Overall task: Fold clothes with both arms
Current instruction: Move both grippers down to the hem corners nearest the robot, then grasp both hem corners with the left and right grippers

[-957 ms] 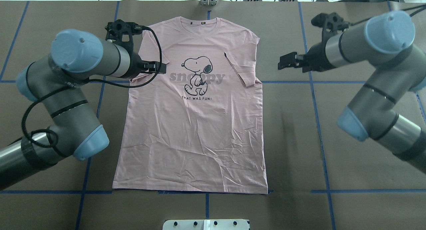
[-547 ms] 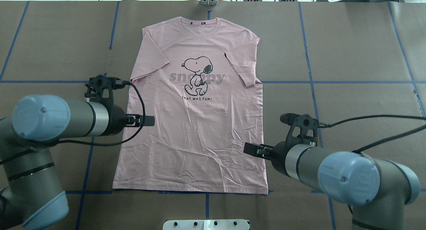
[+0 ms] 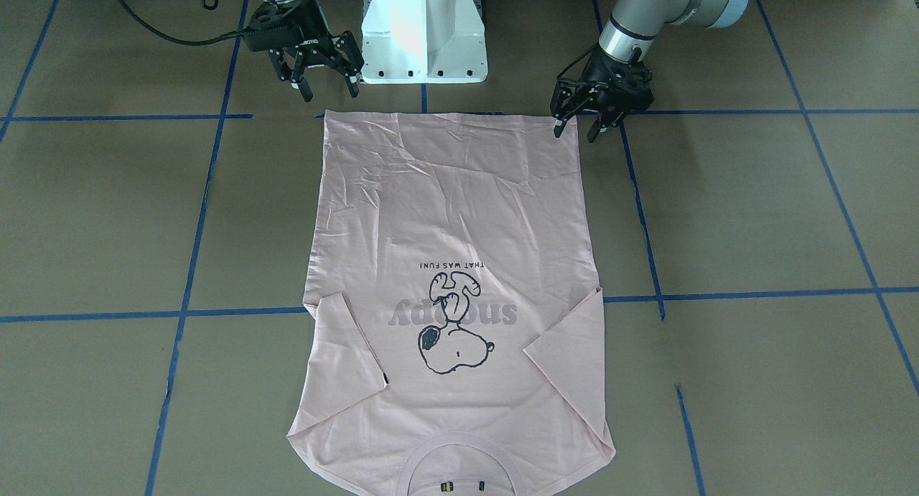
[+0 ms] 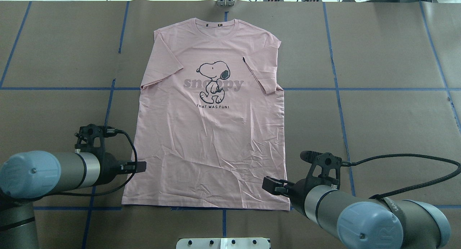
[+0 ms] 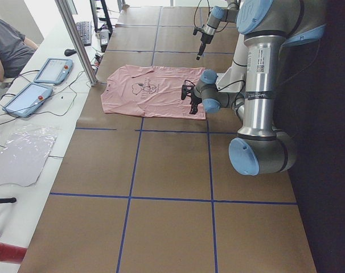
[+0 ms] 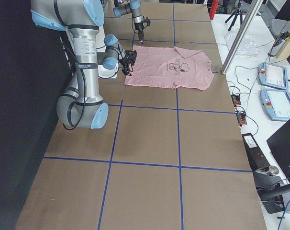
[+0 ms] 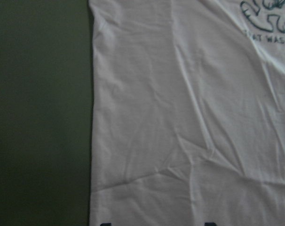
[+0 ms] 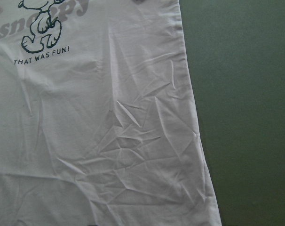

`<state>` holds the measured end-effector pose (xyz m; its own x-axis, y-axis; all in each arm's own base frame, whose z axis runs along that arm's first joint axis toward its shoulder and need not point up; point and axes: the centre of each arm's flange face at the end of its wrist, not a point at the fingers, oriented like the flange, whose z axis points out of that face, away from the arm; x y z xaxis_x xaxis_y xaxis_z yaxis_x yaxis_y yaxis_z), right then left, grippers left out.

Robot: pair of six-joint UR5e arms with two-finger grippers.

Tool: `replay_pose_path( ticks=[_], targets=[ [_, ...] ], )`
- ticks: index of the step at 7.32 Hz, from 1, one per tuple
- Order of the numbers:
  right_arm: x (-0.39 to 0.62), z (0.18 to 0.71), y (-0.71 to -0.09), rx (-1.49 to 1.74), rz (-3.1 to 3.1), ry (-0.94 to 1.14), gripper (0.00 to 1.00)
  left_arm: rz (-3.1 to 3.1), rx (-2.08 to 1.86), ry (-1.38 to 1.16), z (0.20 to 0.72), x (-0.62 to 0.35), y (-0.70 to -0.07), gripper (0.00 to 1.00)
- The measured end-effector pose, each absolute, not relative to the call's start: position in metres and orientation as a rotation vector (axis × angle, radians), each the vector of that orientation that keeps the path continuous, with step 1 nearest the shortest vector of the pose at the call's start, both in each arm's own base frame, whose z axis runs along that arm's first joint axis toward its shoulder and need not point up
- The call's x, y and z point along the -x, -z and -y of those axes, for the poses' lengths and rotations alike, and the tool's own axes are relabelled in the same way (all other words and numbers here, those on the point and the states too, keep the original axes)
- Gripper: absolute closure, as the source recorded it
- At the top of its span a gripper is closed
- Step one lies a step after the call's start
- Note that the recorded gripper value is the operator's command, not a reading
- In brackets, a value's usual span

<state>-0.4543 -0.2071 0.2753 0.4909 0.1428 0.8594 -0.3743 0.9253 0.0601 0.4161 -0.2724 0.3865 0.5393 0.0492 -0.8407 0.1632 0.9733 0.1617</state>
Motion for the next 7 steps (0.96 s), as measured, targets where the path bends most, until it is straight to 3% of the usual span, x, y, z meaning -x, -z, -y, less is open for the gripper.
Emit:
replay_pose_path(
  ticks=[1, 2, 7],
  targets=[
    [0.455, 0.206, -0.276, -0.256, 1.010, -0.317, 0.05, -0.991, -0.224, 0.056, 0.264, -0.418, -0.397, 0.44],
    [0.455, 0.205, -0.277, -0.258, 1.010, -0.317, 0.05, -0.986, -0.214, 0.040, 0.255, -0.422, -0.402, 0.47],
    [0.456, 0.203, -0.277, -0.259, 1.009, -0.315, 0.05, -0.976, -0.183, -0.012, 0.230, -0.439, -0.409, 0.47]
  ],
)
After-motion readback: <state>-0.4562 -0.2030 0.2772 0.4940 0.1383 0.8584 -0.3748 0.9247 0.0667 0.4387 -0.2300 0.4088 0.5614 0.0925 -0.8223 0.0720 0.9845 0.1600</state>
